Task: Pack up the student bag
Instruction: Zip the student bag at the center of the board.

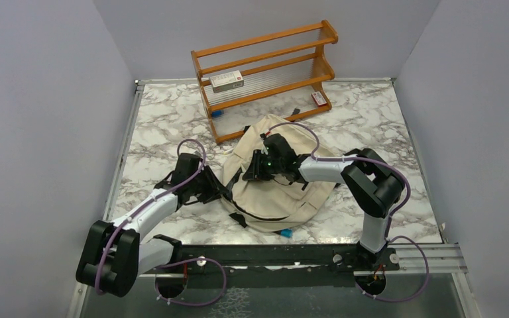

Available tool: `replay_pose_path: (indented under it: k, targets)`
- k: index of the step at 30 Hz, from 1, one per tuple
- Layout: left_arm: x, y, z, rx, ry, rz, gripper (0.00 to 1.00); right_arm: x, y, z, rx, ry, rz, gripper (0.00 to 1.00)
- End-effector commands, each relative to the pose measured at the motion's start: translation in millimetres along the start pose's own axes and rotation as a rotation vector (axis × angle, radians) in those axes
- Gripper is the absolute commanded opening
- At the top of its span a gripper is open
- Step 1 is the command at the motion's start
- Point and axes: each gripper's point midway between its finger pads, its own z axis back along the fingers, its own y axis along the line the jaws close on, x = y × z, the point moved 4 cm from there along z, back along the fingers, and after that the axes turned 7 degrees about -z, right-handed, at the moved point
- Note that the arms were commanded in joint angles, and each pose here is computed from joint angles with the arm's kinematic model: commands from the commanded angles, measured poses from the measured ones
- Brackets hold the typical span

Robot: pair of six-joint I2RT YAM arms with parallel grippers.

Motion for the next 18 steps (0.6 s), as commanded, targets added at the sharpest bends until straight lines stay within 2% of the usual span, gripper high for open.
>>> replay_pose_path:
  k: [1, 6, 12, 18]
  targets:
    - [6, -4, -5, -0.007, -0.027, -0.010, 0.39, 4, -19, 5, -0.071, -0.025, -0.005, 0.28]
    - [7, -8, -7, -0.013, -0.021, -0.028, 0.32, 3, -20, 5, -0.073, -0.023, -0.005, 0.27]
    - [5, -14, -4, -0.037, -0.011, -0.045, 0.13, 3, -21, 5, -0.077, -0.021, -0.003, 0.26]
    - [9, -19, 9, -0.027, -0.023, -0.074, 0.03, 5, -22, 5, -0.082, -0.028, 0.004, 0.26]
